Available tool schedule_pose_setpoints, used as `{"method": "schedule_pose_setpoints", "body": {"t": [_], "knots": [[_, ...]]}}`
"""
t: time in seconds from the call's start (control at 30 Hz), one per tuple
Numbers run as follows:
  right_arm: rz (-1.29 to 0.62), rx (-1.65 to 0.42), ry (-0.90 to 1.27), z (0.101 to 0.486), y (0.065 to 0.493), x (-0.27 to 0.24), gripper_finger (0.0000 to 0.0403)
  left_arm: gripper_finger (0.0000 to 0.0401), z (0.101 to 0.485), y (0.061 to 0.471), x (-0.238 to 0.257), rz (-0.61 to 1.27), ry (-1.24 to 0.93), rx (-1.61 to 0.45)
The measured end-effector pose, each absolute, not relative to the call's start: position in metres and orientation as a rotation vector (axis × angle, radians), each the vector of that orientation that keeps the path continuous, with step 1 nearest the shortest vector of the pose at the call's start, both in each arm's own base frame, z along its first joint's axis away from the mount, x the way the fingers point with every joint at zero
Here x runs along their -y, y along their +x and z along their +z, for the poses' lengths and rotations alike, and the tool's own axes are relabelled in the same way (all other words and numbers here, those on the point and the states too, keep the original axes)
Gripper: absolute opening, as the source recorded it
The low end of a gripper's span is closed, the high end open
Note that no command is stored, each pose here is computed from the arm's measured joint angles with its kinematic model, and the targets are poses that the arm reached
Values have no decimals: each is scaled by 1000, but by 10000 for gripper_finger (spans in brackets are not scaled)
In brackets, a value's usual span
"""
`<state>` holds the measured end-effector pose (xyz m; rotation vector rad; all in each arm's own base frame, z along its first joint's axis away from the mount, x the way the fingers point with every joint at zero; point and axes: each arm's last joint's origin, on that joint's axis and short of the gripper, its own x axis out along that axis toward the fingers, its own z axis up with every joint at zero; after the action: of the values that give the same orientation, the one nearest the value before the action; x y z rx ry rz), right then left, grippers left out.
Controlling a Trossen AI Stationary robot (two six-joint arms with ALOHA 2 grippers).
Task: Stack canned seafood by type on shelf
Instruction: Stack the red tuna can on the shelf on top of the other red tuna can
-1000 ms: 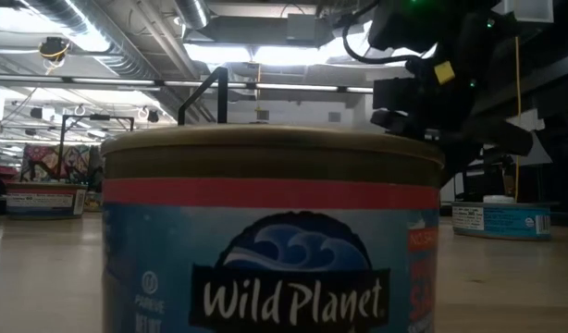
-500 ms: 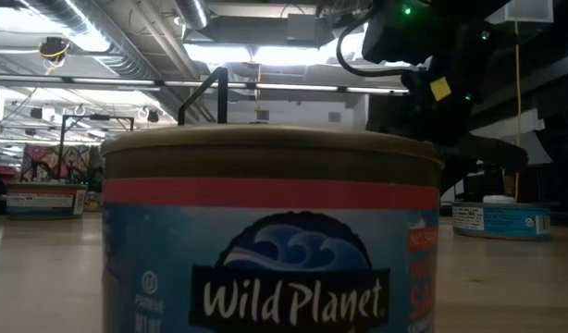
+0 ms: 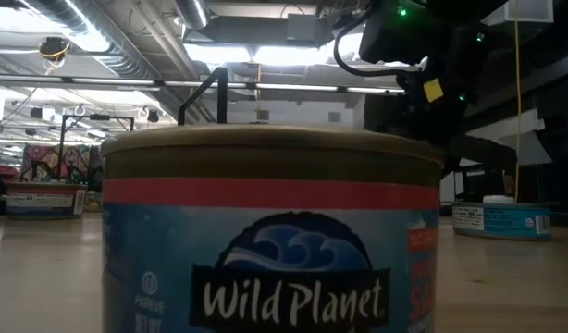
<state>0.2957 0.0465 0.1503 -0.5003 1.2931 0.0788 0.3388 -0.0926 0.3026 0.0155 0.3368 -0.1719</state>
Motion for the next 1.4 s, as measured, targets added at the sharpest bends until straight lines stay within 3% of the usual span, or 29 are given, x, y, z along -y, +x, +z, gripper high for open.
{"method": "schedule_pose_setpoints", "body": {"t": [0.13,0.73,1.4], "knots": [[80,-1295,-500,150,295,-47,7,86,311,334,91,-172,8,-314],[94,-1272,-448,162,295,-48,1,86,342,281,72,-5,58,-416],[171,-1165,-374,202,318,-55,0,86,340,278,70,18,50,-455]]}}
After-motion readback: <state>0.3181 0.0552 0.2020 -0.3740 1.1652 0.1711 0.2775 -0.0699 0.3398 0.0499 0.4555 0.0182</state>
